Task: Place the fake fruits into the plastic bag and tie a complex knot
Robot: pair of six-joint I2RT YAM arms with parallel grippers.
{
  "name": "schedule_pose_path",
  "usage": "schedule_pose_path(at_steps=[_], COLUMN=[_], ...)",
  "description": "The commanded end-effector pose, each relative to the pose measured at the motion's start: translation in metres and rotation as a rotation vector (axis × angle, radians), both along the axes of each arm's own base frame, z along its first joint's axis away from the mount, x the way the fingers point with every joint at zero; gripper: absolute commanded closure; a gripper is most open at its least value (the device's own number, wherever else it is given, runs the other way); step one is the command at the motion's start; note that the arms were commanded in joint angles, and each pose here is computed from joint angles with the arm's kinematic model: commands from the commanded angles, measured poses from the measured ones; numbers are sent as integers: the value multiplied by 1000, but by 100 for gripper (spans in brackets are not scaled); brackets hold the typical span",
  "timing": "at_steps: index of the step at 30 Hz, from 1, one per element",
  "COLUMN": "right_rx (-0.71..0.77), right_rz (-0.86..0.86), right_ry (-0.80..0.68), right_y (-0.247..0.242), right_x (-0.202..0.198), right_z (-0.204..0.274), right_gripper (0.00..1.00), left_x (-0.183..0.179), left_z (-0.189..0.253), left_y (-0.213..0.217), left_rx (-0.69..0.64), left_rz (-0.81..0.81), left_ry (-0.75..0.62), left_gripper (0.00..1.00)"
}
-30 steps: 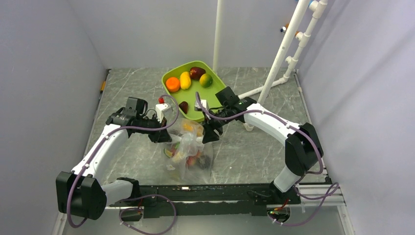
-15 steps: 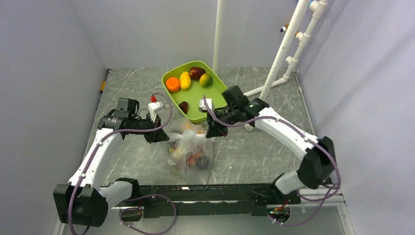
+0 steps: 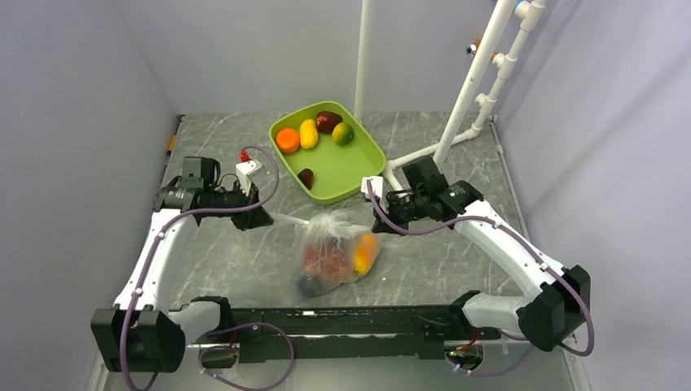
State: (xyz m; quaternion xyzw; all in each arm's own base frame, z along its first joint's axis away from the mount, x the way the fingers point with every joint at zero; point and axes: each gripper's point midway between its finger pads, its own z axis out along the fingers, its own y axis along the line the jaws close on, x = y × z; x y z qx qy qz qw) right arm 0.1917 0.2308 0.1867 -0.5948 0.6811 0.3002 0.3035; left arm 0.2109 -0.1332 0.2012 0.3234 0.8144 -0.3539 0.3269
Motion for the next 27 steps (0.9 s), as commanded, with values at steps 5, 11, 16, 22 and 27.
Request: schedule_pose_path(at_steps=[5, 11, 16, 22, 27], right_rx=[-344, -336, -258, -208, -130], right_rz=[-120, -118, -108, -59, -87], right_ry=[43, 43, -6, 16, 60], right_y=[-94, -92, -75, -64, -48], right_x=[-6, -5, 12, 8, 13], right_z=[-81, -89, -49, -59, -39], right_gripper=[100, 100, 100, 100, 29], left_x=[62, 55, 62, 39, 29], left_z=[-66, -92, -32, -38, -34], left_y=[88, 79, 51, 26, 28], left_rx=[301, 305, 152, 133, 160], left_rz=[255, 176, 86, -71, -107], left_ry=[-1, 15, -72, -144, -236], left_gripper=[100, 100, 100, 100, 34])
